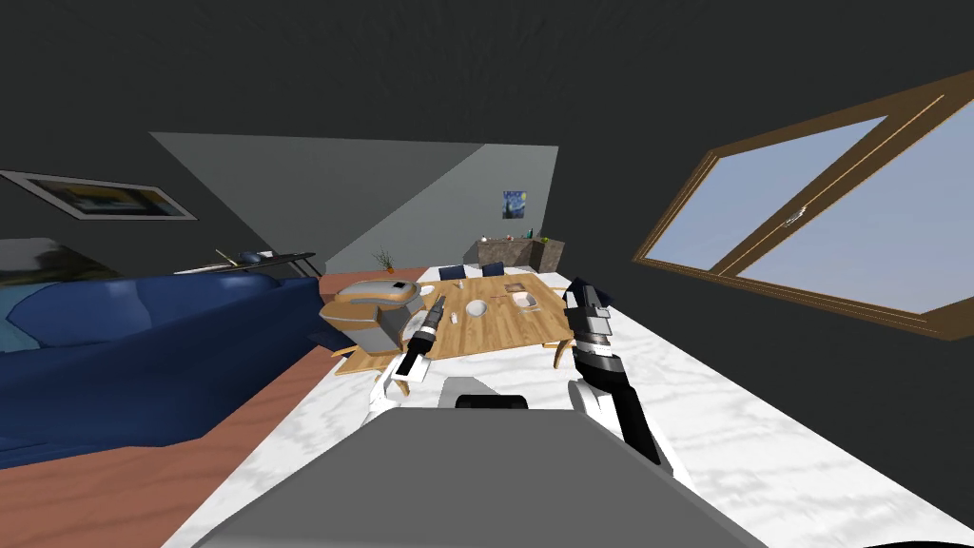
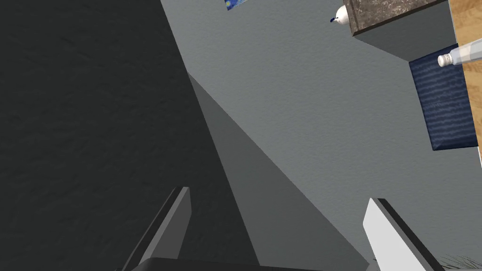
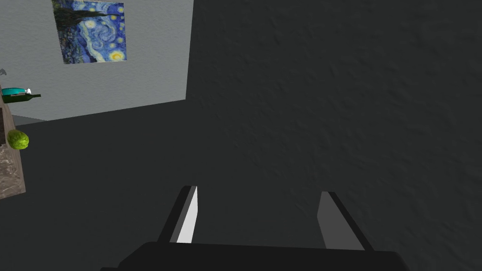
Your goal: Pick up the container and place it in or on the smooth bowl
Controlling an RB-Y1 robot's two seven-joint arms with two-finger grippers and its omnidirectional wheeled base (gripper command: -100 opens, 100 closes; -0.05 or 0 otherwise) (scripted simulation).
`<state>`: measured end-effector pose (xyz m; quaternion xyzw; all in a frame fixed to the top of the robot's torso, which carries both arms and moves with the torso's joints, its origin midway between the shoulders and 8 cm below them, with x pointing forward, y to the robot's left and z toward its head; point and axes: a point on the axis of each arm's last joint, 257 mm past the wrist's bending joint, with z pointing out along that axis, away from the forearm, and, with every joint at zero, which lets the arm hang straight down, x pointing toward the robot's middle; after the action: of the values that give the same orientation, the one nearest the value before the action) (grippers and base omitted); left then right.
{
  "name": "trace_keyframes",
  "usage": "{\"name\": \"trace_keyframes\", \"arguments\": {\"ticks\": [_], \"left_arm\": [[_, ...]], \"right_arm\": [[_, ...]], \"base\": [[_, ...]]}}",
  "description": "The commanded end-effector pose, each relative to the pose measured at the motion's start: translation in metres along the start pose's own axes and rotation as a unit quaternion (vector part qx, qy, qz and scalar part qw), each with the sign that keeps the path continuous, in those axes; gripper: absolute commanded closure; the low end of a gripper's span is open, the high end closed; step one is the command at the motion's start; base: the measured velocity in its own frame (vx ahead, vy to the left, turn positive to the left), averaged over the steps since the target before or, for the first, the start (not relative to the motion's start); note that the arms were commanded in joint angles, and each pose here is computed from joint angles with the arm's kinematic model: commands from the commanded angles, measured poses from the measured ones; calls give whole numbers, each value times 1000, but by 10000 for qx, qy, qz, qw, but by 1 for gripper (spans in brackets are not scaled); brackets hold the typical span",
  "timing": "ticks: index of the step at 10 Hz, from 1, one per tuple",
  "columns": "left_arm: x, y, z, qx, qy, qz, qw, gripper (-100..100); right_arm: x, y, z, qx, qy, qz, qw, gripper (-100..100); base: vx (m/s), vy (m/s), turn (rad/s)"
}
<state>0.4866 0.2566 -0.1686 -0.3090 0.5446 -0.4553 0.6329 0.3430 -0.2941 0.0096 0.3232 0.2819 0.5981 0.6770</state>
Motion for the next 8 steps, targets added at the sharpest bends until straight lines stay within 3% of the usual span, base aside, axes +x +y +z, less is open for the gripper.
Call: {"name": "trace_keyframes", "arguments": {"ticks": [1,4,8], "left_arm": [[4,16,2,-170,67,75,9998,-100],[13,46,12,-495,265,400,9976,-100],[19,78,10,-829,399,565,9942,-100]], "right_arm": [[0,0,0,0,0,0,10000,0],[0,0,0,0,0,0,10000,0],[0,0,0,0,0,0,10000,0]], "base": [[-14,-3,-47],[-15,-10,-66],[-8,-6,-42]]}}
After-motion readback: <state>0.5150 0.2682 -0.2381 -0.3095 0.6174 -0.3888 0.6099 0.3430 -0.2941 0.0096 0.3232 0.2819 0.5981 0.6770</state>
